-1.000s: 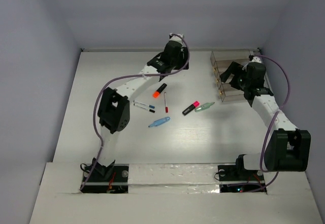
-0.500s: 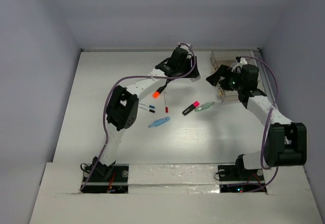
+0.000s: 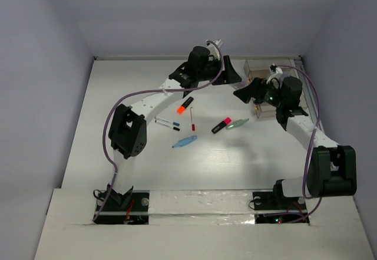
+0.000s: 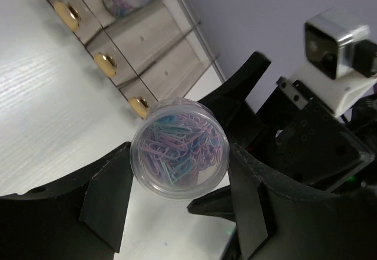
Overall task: Sort the stationery into containers
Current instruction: Pick up the stationery from the center of the board, then place the stationery in the storage box.
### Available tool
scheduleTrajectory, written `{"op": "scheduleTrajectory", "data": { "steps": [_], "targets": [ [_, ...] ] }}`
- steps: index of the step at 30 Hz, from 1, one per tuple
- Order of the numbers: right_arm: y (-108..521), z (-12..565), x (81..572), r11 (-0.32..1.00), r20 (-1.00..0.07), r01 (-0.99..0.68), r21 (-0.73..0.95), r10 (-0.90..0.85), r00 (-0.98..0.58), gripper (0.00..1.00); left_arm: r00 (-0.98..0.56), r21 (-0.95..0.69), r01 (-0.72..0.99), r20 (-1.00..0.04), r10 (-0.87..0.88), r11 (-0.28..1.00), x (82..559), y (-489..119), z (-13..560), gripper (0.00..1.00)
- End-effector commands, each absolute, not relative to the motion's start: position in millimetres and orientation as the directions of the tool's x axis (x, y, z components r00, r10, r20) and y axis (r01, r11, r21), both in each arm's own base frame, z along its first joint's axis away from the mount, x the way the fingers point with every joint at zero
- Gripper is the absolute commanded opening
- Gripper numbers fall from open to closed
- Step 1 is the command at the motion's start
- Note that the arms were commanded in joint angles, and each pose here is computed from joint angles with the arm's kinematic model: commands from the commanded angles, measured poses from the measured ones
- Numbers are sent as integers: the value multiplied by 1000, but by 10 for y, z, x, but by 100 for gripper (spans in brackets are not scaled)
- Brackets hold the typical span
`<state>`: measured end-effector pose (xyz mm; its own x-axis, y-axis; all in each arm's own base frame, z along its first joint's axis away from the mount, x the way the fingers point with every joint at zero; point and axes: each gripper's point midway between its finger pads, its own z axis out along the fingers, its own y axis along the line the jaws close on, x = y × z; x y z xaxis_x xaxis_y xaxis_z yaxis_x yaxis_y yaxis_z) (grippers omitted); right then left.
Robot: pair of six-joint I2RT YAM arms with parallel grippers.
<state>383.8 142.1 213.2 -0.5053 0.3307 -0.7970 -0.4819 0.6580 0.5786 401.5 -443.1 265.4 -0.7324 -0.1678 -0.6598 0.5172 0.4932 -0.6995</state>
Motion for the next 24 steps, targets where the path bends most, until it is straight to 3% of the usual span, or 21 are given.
{"op": "scheduleTrajectory", "data": {
  "steps": [1,7,12,24],
  "targets": [
    [1479,2481,3790,651,-901,-630,423,232,-365,100,-732,-723,576,-664,-154,381,3844,-4292,3087,20],
    [1722,2544,3608,587,-941,-747,312,85,-327,100,-746,-657,595,-665,14,462,3853,-4015,2833,22],
    [2035,2446,3442,479,-937,-823,306,-1,-348,100,-752,-655,625,-651,103,424,3672,-3938,2756,23],
    [2240,2392,3539,561,-943,-808,181,-134,-305,100,-747,-682,661,-639,185,314,3345,-3898,2739,23]
  ]
}}
